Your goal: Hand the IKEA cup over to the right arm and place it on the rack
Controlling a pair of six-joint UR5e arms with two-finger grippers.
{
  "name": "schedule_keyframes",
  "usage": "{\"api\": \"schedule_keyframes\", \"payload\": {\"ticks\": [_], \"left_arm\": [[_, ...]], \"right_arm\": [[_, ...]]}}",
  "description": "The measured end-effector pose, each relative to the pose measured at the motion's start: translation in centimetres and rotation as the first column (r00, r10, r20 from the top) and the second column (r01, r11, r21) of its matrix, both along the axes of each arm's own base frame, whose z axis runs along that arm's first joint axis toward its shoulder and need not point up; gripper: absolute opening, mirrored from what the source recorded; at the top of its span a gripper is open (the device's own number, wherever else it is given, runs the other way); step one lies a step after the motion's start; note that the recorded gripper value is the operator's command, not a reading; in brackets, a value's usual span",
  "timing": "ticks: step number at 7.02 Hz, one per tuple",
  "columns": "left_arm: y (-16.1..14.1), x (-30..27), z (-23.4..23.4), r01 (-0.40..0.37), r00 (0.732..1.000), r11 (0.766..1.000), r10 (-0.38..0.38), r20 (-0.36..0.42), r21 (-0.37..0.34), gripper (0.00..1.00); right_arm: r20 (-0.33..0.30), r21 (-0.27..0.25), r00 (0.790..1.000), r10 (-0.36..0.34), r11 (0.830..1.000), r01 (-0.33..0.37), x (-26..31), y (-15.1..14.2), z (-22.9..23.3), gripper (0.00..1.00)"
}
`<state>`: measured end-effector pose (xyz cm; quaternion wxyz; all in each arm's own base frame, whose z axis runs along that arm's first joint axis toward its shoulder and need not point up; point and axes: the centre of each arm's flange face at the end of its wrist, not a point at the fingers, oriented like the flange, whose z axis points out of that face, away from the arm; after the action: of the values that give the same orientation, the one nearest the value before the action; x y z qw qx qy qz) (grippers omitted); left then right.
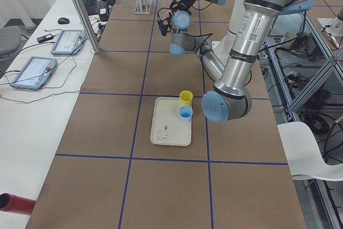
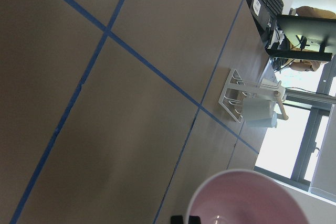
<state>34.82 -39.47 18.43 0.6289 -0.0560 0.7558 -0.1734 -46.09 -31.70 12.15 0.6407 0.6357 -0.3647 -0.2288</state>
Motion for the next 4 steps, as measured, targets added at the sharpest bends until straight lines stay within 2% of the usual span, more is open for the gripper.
{"api": "schedule_keyframes", "payload": {"ticks": [3, 4], "left_arm": [[-0.8, -1.6, 0.5, 0.026, 0.999, 0.995, -0.029, 0.027, 0.092, 1.00], [-1.6, -3.1, 1.5, 0.027, 0.998, 0.992, -0.034, 0.052, 0.124, 1.00]], "right_arm": [[-0.009, 0.003, 1.000, 0.011, 1.000, -0.011, 0.3, -0.5, 0.3, 0.00], [-0.011, 0.006, 1.000, 0.019, 1.000, -0.018, 0.6, -0.8, 0.3, 0.00]]}}
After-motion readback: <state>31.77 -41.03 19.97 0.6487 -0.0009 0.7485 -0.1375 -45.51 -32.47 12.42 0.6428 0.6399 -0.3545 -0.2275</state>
